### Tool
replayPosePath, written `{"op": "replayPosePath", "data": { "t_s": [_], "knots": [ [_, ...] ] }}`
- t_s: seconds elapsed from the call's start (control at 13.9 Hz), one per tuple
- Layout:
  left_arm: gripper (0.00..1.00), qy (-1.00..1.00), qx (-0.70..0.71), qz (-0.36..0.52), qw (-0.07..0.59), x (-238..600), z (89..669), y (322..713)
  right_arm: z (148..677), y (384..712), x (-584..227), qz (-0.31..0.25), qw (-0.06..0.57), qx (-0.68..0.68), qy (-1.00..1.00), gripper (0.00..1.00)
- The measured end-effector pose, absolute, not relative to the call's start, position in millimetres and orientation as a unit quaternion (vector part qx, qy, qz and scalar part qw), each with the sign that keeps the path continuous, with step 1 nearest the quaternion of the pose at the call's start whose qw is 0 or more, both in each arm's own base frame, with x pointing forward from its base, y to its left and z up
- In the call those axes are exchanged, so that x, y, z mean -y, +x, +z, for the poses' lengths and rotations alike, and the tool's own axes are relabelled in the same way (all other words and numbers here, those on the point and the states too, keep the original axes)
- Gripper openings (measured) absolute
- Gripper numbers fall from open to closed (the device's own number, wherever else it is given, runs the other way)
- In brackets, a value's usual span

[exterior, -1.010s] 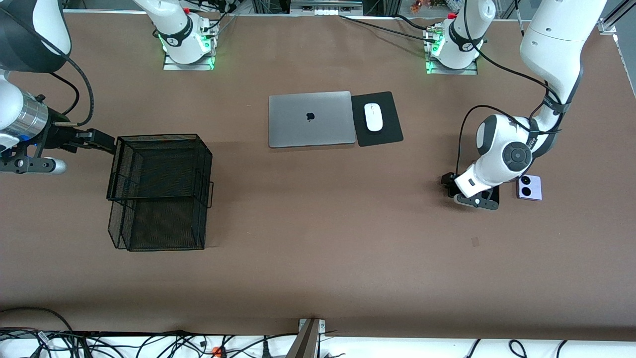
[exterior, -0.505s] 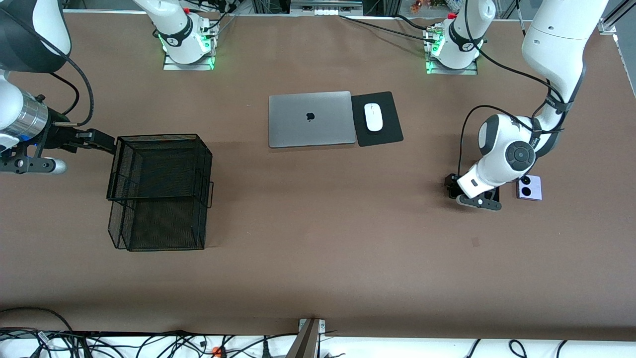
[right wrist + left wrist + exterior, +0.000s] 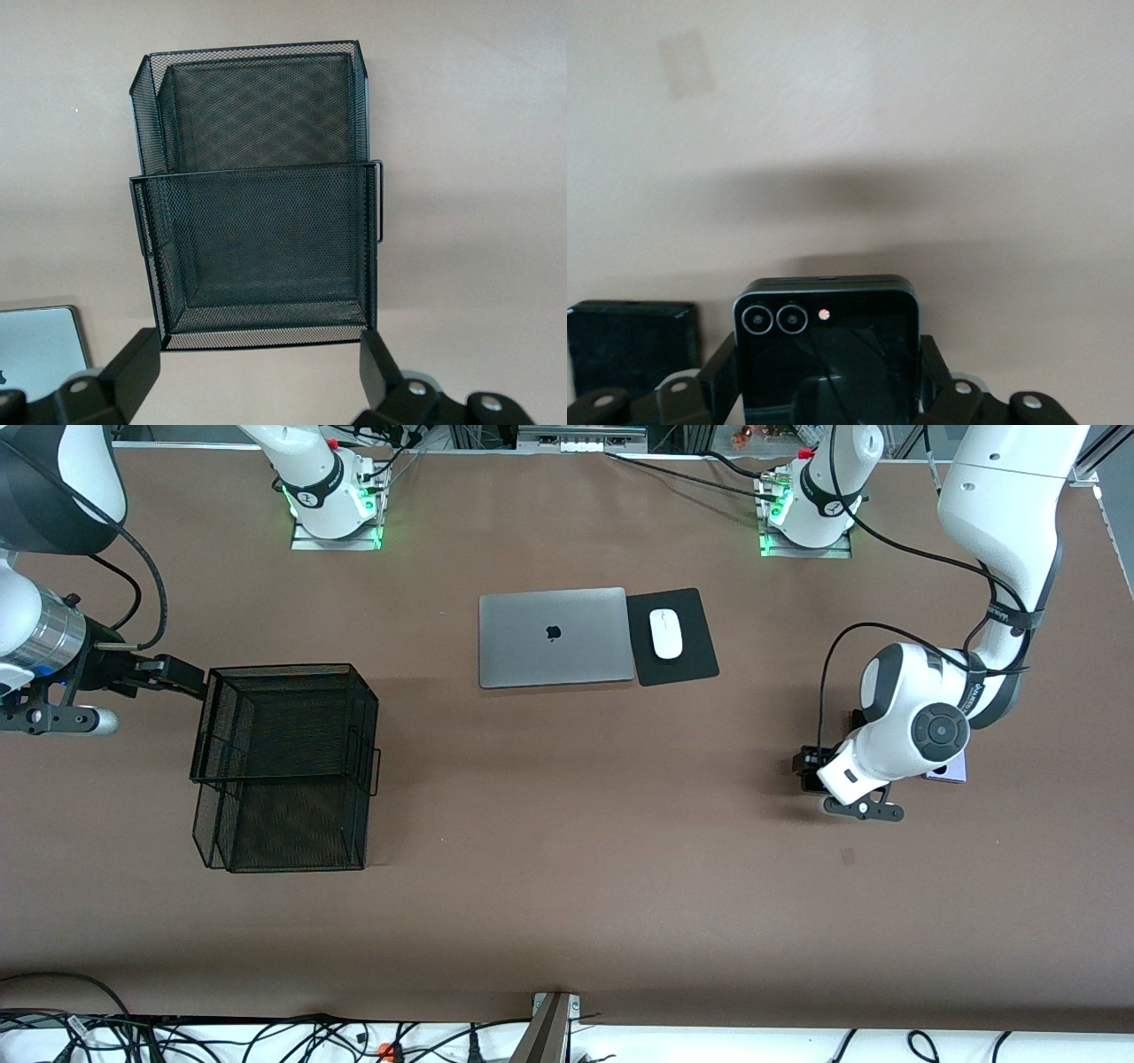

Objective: Place phones with both arms
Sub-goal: 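Carry the flip phone to mid-table and release it with the left gripper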

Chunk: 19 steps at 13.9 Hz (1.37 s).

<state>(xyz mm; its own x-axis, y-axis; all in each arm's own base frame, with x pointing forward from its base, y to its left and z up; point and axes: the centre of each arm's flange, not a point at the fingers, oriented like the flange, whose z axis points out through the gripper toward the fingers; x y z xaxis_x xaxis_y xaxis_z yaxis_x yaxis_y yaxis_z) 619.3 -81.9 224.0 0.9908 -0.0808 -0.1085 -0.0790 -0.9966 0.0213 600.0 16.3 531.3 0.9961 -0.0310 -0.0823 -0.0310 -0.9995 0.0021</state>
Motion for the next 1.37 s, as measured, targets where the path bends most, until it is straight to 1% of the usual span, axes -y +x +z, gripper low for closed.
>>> {"op": "replayPosePath", "data": {
  "t_s": [0.22,0.43,0.65,0.79,1.23,1.37],
  "knots": [
    [0.81,0.999,0.0,-0.041,0.009,153,231,624,531,600,-16,-0.041,0.0,0.016,0.999,1.0],
    [0.81,0.999,-0.038,-0.029,0.015,247,224,626,531,600,-16,-0.041,0.0,0.016,0.999,1.0],
    [0.81,0.997,-0.067,-0.011,0.028,346,215,621,531,600,-16,-0.041,0.0,0.016,0.999,1.0],
    [0.81,0.997,-0.072,0.0,0.035,395,213,618,531,600,-16,-0.041,0.0,0.016,0.999,1.0],
    [0.81,0.994,-0.066,0.044,0.07,479,213,629,531,600,-15,-0.041,0.0,0.017,0.999,1.0],
    [0.81,0.994,-0.055,0.049,0.075,499,207,622,531,600,-14,-0.041,0.0,0.017,0.999,1.0]
  ]
}}
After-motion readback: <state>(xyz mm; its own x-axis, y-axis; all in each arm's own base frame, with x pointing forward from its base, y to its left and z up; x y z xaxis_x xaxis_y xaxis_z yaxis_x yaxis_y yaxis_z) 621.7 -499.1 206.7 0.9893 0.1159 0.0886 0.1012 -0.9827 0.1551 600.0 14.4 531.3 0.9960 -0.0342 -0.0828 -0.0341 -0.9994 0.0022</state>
